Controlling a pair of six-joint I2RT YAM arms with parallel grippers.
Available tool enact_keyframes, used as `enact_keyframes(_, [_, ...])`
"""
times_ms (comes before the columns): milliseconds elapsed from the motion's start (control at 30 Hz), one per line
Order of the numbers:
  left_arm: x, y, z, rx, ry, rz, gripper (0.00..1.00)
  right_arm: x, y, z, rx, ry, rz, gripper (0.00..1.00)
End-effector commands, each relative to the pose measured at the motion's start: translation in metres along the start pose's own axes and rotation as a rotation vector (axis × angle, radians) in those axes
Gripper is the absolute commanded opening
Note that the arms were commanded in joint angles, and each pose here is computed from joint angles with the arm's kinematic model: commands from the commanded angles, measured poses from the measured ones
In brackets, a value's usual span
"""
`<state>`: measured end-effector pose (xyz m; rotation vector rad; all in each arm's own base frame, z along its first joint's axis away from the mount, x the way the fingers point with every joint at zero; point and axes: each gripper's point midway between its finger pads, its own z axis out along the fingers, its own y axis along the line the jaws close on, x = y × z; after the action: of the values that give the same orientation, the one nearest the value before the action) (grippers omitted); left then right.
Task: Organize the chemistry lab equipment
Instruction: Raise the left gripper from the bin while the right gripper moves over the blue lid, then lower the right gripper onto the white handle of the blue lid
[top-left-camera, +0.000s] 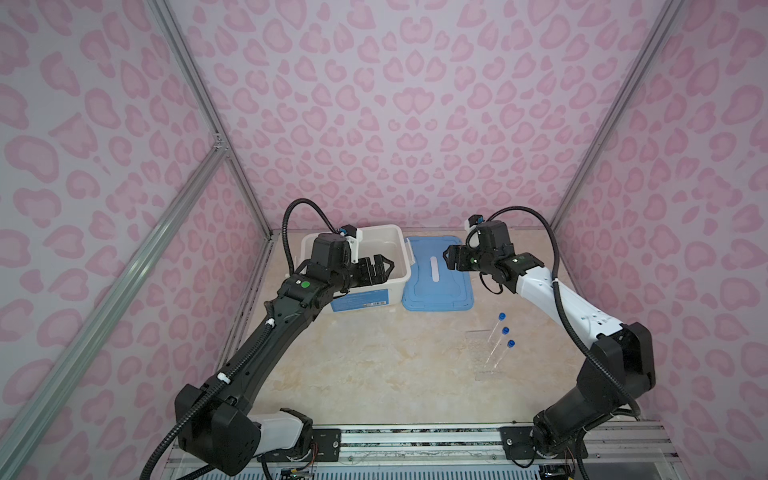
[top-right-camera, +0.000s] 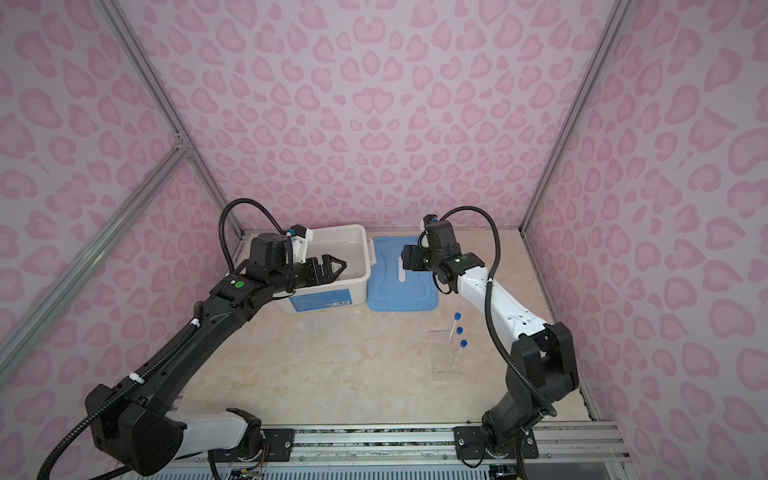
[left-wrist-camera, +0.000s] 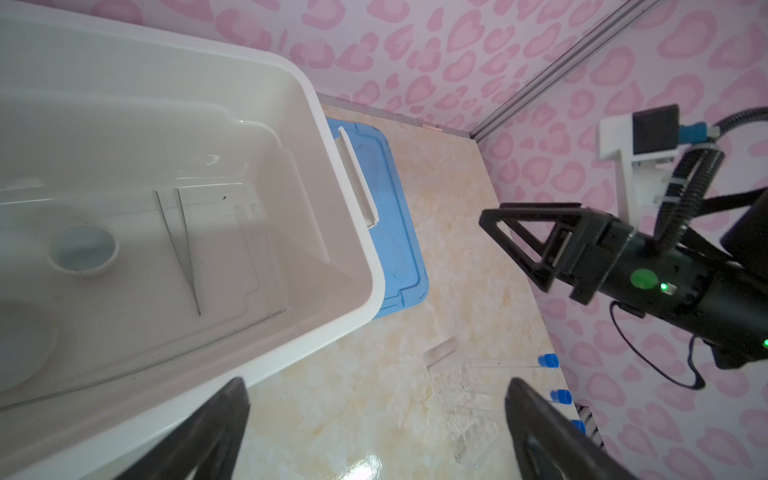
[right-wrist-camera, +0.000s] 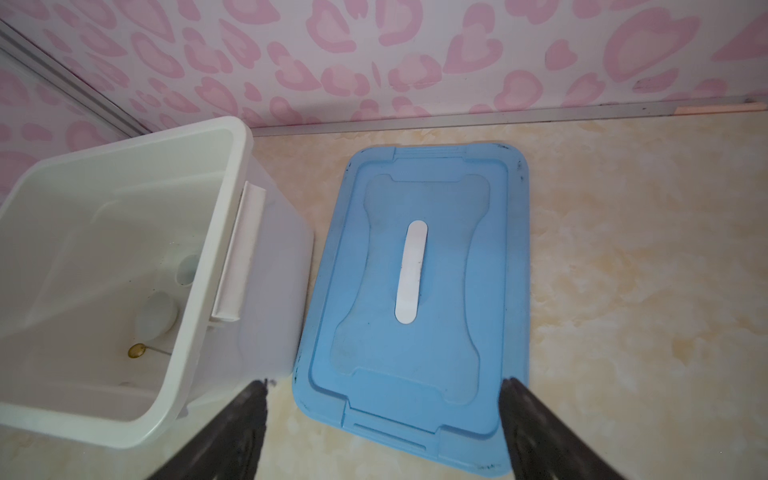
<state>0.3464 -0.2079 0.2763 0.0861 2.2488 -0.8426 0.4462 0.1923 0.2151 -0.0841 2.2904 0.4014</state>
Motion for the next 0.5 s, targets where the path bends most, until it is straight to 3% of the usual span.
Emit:
enact_keyframes(0, [0.002, 0.007, -0.006, -0.043, -0.019, 0.013, 0.98, 0.007, -0.008, 0.029, 0.066, 0.044, -0.019, 0.83])
enact_keyframes(467, [0.012, 0.027, 0.002, -0.075, 0.0, -0.014, 0.98, 0.032, -0.015, 0.146, 0.141, 0.209, -0.048, 0.68])
